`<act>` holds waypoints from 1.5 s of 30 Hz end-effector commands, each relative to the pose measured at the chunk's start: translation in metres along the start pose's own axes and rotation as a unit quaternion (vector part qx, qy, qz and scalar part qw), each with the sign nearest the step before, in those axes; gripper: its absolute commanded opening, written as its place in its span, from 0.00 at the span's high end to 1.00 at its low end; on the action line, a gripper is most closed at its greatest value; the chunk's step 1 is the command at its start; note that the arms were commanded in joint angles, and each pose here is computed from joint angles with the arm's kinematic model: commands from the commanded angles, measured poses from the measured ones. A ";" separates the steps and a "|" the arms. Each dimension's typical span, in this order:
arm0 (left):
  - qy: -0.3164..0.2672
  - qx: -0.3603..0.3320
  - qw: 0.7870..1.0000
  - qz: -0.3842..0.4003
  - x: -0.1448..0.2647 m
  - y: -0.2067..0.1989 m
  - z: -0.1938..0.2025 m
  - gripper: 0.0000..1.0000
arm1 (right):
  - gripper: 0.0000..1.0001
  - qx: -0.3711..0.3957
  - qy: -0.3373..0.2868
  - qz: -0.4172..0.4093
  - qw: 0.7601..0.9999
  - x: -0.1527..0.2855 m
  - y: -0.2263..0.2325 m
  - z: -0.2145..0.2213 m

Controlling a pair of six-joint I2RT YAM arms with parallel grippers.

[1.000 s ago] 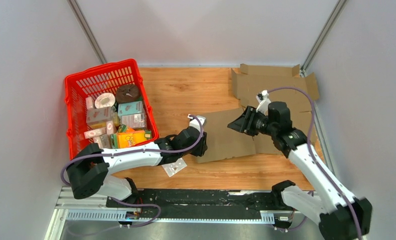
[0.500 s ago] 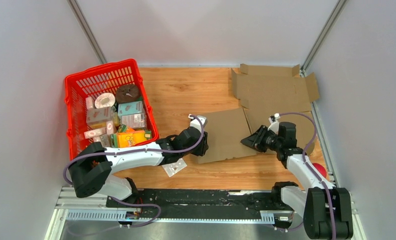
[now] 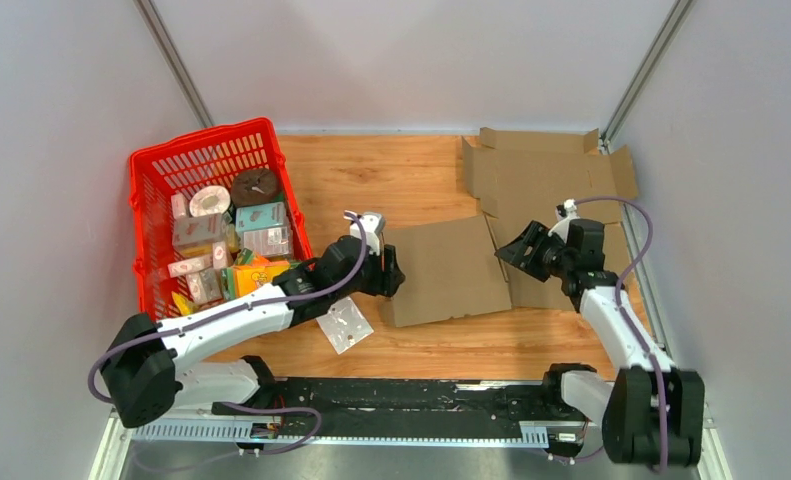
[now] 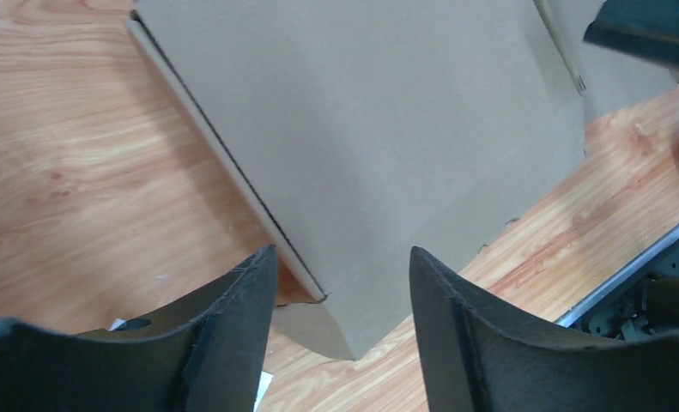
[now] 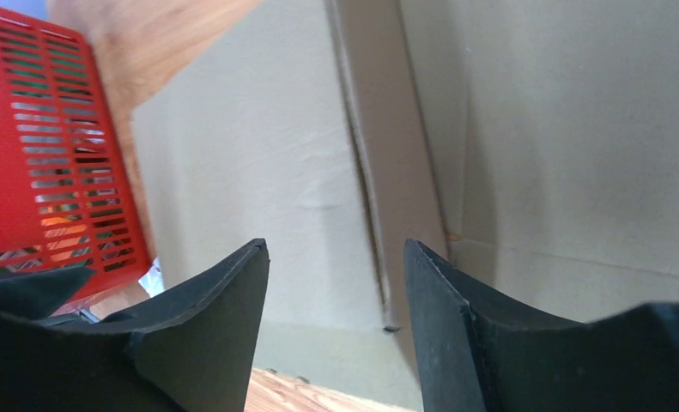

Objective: Fold the paper box

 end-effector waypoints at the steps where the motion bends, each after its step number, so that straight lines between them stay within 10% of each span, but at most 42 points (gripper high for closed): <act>1: 0.017 0.028 0.999 0.003 0.008 0.008 -0.009 0.31 | 0.40 -0.004 0.012 0.005 1.000 -0.027 -0.014 -0.008; 13: 0.033 0.089 0.995 -0.043 -0.021 0.024 -0.010 0.21 | 0.73 -0.072 0.027 0.050 0.996 -0.034 -0.047 0.015; 36: 0.042 0.196 0.976 0.082 -0.052 -0.012 -0.006 0.19 | 0.76 -0.139 0.036 0.052 0.988 -0.034 -0.069 0.028; 45: -0.003 0.165 0.986 -0.005 -0.027 0.013 -0.012 0.19 | 0.76 -0.135 0.033 0.071 0.988 -0.033 -0.073 0.027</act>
Point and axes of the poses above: each gripper's point midway between its finger pads, its own x axis back along the fingers, its own y axis along the line the jaws close on, z = x × y, the point moved 5 cm from there along x, back along the fingers, and after that the axes turned 12 degrees about x, right-handed, at the moved point
